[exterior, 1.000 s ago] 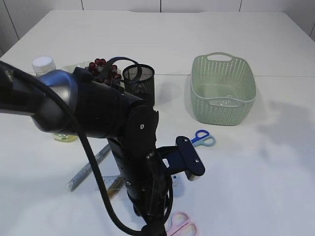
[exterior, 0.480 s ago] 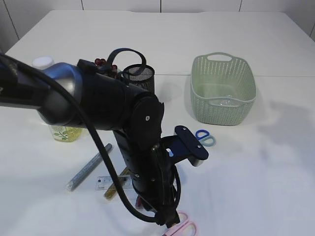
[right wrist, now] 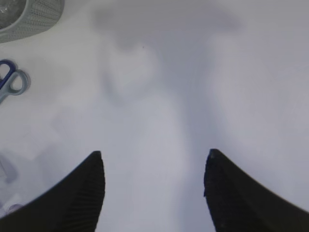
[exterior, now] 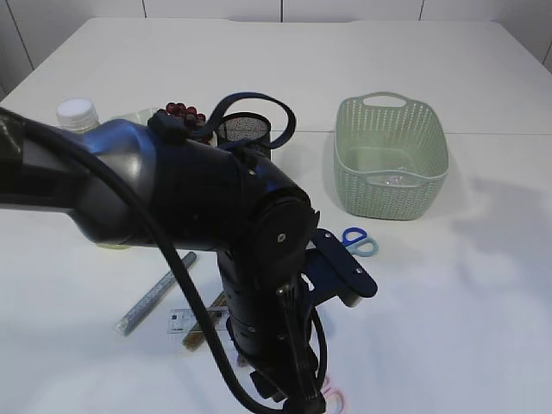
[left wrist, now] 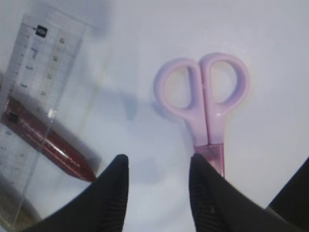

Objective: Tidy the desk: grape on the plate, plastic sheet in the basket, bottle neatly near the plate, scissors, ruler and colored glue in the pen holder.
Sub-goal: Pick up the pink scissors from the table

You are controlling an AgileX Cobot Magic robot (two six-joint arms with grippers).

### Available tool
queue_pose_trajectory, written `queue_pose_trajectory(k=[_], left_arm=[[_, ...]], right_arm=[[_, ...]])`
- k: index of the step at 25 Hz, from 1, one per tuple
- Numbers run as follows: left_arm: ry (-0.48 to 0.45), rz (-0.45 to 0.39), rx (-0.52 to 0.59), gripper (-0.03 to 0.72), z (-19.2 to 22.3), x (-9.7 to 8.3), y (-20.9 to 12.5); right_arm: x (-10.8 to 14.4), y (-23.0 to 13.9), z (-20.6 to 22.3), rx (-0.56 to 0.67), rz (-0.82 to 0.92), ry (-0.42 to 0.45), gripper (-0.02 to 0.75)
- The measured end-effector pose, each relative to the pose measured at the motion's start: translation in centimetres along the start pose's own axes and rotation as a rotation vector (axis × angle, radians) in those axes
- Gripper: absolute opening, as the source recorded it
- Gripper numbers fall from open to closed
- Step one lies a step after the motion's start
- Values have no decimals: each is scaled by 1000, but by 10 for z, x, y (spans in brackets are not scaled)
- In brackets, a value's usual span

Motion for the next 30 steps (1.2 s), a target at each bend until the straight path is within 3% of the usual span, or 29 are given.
queue_pose_trajectory(k=[5,13,22,30], left_arm=[[3,-29,36,329,0,-5,-6],[-12,-28,23,332,-3,-36,-3],[-13,-105,15,332,-3,-37,-1],[-10,-124,36,332,6,-37,-3]], right_arm=[[0,0,0,0,0,0,507],[0,0,0,0,-1,-1,507],[0,0,0,0,-1,-2,507],[0,0,0,0,-1,-2,508]])
Point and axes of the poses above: a point on each arm's last joint axis where the gripper is mounted, z pointing out along that axis toward the gripper, x along the wrist's bending axis when the last joint is at zero, y = z × x, the point moved 9 cm from there along z, pointing out along that axis toward the gripper, and after that the axes turned 2 degrees about -z, right-handed, at the moved point
